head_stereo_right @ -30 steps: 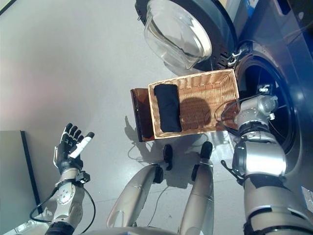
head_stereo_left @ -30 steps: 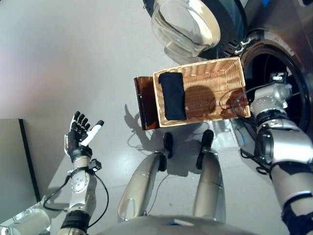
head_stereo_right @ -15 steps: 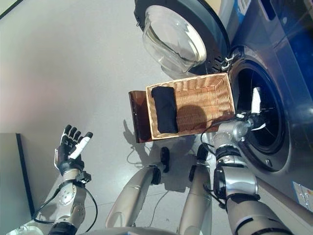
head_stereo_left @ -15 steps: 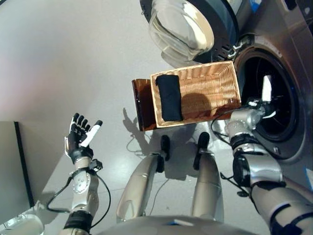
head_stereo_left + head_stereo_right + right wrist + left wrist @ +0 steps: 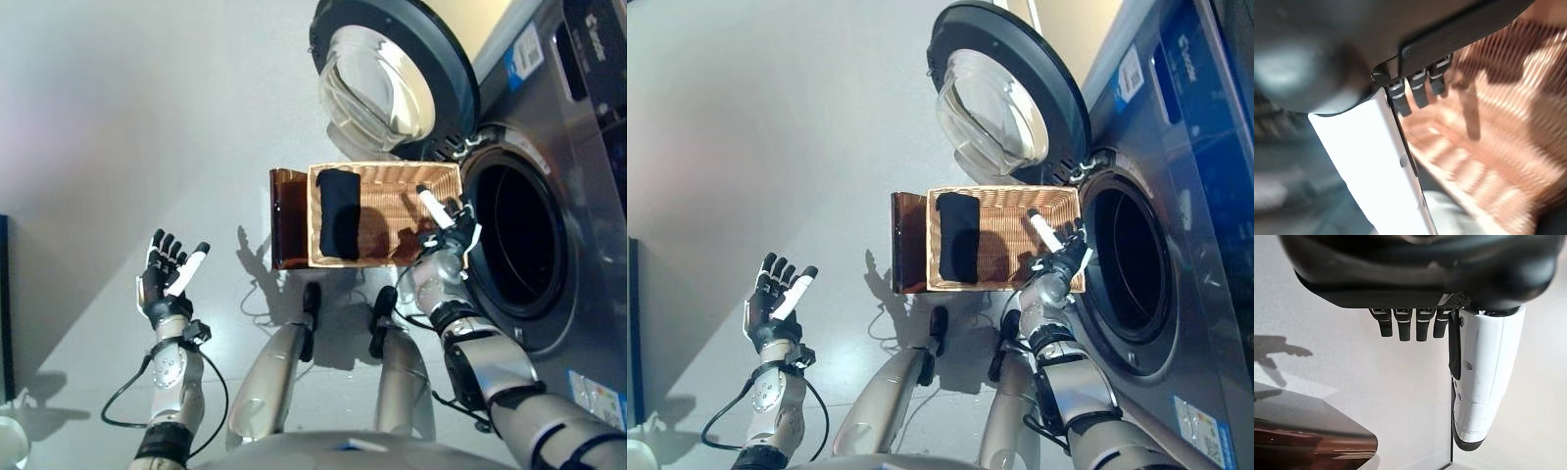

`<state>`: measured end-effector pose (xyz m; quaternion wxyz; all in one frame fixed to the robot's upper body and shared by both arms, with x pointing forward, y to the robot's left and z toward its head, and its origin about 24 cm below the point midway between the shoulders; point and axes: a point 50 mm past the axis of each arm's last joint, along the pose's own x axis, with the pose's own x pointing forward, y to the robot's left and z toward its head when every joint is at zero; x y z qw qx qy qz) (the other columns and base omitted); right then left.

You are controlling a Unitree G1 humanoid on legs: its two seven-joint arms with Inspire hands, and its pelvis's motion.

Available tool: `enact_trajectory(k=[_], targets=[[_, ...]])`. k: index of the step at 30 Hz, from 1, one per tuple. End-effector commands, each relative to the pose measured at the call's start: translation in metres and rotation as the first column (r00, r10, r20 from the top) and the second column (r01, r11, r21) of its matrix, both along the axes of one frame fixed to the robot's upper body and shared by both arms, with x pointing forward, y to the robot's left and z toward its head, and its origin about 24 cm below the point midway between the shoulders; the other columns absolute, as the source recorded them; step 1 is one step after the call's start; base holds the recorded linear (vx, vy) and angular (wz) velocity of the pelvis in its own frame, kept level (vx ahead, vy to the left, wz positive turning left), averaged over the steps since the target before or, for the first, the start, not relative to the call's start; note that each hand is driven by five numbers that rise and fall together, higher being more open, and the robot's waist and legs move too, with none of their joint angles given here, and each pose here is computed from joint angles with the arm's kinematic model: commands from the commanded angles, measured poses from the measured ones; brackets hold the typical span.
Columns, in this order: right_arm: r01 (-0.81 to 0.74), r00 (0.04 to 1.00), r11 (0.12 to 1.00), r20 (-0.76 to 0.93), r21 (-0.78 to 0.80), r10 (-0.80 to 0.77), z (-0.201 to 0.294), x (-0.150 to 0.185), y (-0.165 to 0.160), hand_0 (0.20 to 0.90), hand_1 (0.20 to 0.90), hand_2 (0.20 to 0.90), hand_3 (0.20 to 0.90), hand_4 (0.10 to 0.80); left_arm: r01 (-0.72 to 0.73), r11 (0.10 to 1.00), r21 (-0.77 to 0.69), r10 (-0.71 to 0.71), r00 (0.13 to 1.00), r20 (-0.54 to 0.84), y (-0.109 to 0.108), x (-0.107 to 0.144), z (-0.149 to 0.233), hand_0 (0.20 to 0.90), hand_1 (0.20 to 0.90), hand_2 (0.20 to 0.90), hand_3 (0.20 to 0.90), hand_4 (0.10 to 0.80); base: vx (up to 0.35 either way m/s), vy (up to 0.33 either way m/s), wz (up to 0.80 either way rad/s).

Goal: Pick up the clothes and place them into the washing machine

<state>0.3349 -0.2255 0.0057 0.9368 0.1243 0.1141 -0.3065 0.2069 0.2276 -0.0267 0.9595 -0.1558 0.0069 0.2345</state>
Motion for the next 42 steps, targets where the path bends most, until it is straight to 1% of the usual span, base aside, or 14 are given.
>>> enact_trajectory(k=[1,4,5,7,11,17,23,24,25,26,29,34,42], targets=[[-0.051,0.998,0.988,0.013,-0.144,0.054,0.015,0.008,-0.004,0.9,0.9,0.9,0.9,0.8,-0.095,0.987,0.128,0.073,0.984,0.163,0.035,0.001,0.036,0.9,0.9,0.9,0.9,0.8,0.011,0.004,0.2],[-0.087,0.996,0.98,-0.032,-0.179,0.082,0.011,0.009,0.002,0.9,0.9,0.9,0.9,0.8,-0.096,0.984,0.152,0.066,0.979,0.192,0.037,0.005,0.045,0.9,0.9,0.9,0.9,0.8,-0.001,-0.008,0.13],[-0.087,0.996,0.98,-0.031,-0.179,0.082,0.012,0.009,0.003,0.9,0.9,0.9,0.9,0.8,-0.097,0.984,0.152,0.066,0.979,0.192,0.037,0.005,0.046,0.9,0.9,0.9,0.9,0.8,-0.002,-0.011,0.13],[-0.079,0.997,0.988,-0.005,-0.129,0.079,0.012,0.011,0.01,0.9,0.9,0.9,0.9,0.8,-0.111,0.98,0.164,0.071,0.97,0.232,0.038,0.009,0.056,0.9,0.9,0.9,0.9,0.8,-0.001,-0.008,0.27],[-0.109,0.994,0.985,0.004,-0.136,0.11,0.015,0.014,0.015,0.9,0.9,0.9,0.9,0.8,-0.12,0.975,0.19,0.068,0.963,0.262,0.039,0.012,0.066,0.9,0.9,0.9,0.9,0.8,0.013,0.015,0.43],[-0.184,0.982,0.976,0.022,-0.119,0.188,0.021,0.023,0.043,0.9,0.9,0.9,0.9,0.8,-0.159,0.968,0.195,0.088,0.941,0.328,0.04,0.019,0.082,0.9,0.9,0.9,0.9,0.8,0.043,0.013,0.09],[-0.189,0.981,0.975,0.023,-0.117,0.193,0.028,0.03,0.051,0.9,0.9,0.9,0.9,0.8,-0.169,0.963,0.209,0.08,0.923,0.377,0.038,0.026,0.097,0.9,0.9,0.9,0.9,0.8,0.036,-0.03,0.12],[-0.193,0.98,0.973,0.021,-0.128,0.197,0.031,0.032,0.052,0.815,0.815,0.815,0.815,0.739,-0.169,0.962,0.214,0.075,0.918,0.388,0.038,0.028,0.1,0.9,0.9,0.9,0.9,0.8,0.032,-0.027,0.18],[-0.192,0.981,0.972,0.009,-0.135,0.195,0.03,0.032,0.051,0.406,0.406,0.406,0.406,0.447,-0.169,0.961,0.219,0.072,0.917,0.392,0.037,0.029,0.102,0.9,0.9,0.9,0.9,0.8,0.055,-0.047,0.29],[-0.19,0.981,0.97,0.003,-0.152,0.192,0.034,0.034,0.05,0.2,0.2,0.2,0.2,0.3,-0.175,0.958,0.226,0.072,0.913,0.401,0.037,0.032,0.105,0.9,0.9,0.9,0.9,0.8,0.05,-0.043,0.3],[-0.176,0.984,0.967,-0.026,-0.182,0.174,0.037,0.037,0.045,0.2,0.2,0.2,0.2,0.3,-0.169,0.956,0.24,0.059,0.912,0.406,0.034,0.037,0.11,0.9,0.9,0.9,0.9,0.8,0.035,-0.027,0.23],[-0.161,0.987,0.964,-0.032,-0.214,0.158,0.044,0.04,0.04,0.2,0.2,0.2,0.2,0.3,-0.187,0.951,0.245,0.069,0.904,0.422,0.034,0.037,0.115,0.9,0.9,0.9,0.9,0.8,0.024,0.004,0.16],[-0.152,0.988,0.958,-0.075,-0.242,0.138,0.039,0.037,0.032,0.2,0.2,0.2,0.2,0.3,-0.166,0.954,0.249,0.049,0.907,0.418,0.028,0.032,0.112,0.9,0.9,0.9,0.9,0.8,0.009,0.008,0.01]])
